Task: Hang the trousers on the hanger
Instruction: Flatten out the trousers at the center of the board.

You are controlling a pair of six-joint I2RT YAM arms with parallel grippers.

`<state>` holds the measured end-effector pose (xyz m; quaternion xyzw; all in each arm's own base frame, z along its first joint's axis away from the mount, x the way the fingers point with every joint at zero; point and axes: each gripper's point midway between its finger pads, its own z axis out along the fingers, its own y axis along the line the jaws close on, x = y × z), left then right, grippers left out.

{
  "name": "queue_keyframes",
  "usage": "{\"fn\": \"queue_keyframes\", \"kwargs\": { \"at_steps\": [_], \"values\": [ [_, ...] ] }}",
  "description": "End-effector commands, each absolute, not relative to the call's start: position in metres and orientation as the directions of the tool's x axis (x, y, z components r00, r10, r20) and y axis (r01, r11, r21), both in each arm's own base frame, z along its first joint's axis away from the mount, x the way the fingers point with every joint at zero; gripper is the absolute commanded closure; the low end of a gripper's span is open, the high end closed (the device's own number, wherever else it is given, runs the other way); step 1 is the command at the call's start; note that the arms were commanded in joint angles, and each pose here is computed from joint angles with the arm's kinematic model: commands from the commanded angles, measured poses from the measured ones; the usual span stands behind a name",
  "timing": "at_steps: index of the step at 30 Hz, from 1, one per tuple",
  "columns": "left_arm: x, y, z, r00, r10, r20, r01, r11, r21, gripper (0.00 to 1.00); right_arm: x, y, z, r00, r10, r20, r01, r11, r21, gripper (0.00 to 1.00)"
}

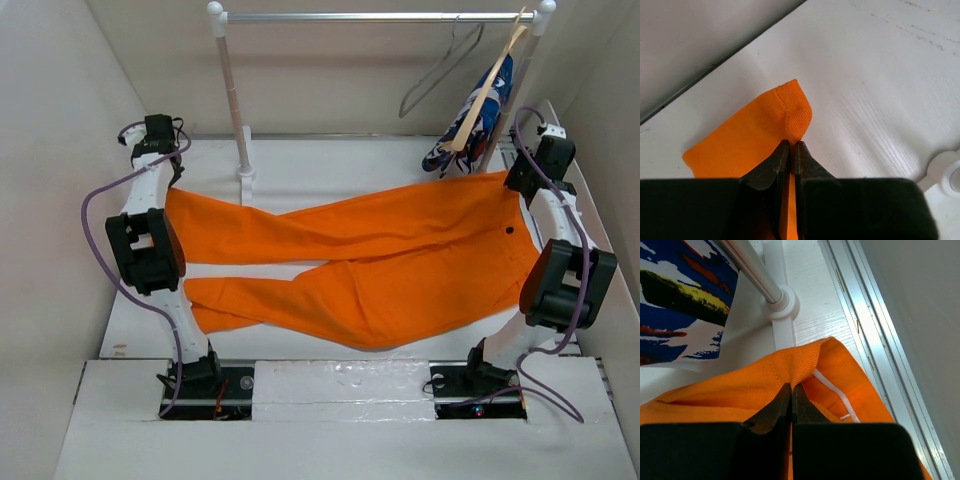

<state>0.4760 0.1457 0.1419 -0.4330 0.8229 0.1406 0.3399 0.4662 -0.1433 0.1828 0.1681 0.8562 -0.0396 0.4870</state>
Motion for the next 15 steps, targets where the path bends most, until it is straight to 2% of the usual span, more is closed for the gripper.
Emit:
{"fn": "queue_keyframes", "kwargs": {
  "at_steps": [1, 3, 8, 11, 13, 14, 15],
  "values": [
    [0.472, 0.167, 0.158, -0.339, -0.602, -0.723, -0.843, 0.535, -0.049, 1.0, 0.474, -0.151, 0.23, -0.32, 0.225, -0.921, 0.331, 0.937, 0.114, 1.0],
    [0.469, 0.173, 0.132, -0.397, -0.604, -0.692, -0.855, 0.516, 0.04, 1.0, 0.488, -0.163, 0.222, -0.374, 0.228, -0.899, 0.337, 0.936, 0.097, 1.0],
    [0.469, 0.188, 0.14, -0.344, -0.585, -0.735, -0.896, 0.44, 0.069, 1.0, 0.512, -0.175, 0.198, -0.401, 0.238, -0.885, 0.355, 0.931, 0.09, 1.0],
    [0.475, 0.188, 0.161, -0.304, -0.57, -0.763, -0.89, 0.455, 0.014, 1.0, 0.521, -0.187, 0.185, -0.417, 0.285, -0.863, 0.363, 0.923, 0.129, 1.0],
    [0.49, 0.184, 0.176, -0.313, -0.542, -0.78, -0.85, 0.526, -0.024, 1.0, 0.527, -0.193, 0.181, -0.418, 0.3, -0.858, 0.369, 0.919, 0.141, 1.0],
    [0.495, 0.187, 0.176, -0.332, -0.534, -0.778, -0.834, 0.552, -0.023, 0.97, 0.528, -0.19, 0.18, -0.425, 0.307, -0.851, 0.36, 0.92, 0.153, 0.97],
    [0.506, 0.181, 0.164, -0.398, -0.548, -0.735, -0.805, 0.594, -0.006, 0.93, 0.53, -0.189, 0.179, -0.43, 0.308, -0.849, 0.35, 0.924, 0.158, 0.81]
  ]
}}
